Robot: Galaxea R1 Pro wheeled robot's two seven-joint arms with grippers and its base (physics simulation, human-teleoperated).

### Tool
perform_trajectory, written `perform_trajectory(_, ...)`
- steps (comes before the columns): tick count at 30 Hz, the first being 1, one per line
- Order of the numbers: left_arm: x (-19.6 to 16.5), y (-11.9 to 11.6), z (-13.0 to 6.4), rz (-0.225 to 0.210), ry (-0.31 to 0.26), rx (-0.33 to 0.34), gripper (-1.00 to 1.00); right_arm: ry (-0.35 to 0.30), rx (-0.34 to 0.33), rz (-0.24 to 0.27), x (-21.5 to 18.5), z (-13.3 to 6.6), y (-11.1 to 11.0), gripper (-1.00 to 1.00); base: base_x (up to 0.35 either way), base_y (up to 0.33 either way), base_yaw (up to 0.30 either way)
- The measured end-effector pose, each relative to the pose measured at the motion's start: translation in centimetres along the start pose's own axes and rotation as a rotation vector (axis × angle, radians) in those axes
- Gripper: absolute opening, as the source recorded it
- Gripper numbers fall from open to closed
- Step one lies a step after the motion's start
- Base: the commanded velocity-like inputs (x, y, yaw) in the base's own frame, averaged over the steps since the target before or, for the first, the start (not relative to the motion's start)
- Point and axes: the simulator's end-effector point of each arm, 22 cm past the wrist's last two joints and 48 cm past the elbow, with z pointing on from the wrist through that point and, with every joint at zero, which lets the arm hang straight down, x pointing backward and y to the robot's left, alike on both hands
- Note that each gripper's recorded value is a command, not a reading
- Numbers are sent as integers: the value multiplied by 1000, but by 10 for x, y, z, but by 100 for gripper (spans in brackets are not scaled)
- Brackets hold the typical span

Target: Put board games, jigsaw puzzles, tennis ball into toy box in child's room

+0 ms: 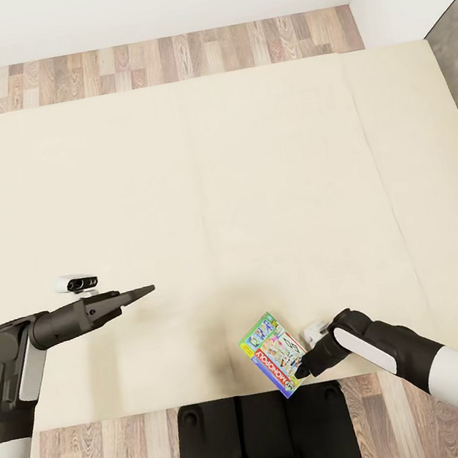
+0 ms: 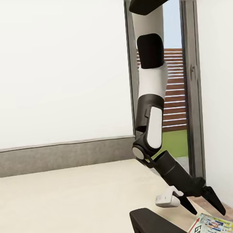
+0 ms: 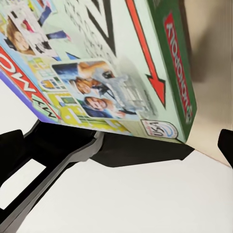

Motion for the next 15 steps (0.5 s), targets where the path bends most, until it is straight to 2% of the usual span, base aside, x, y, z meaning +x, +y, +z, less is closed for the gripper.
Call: perform_trajectory(15,0,0,0,0,0,-1,100,-56,-1,-6,-12,1,1,100,0,0,0)
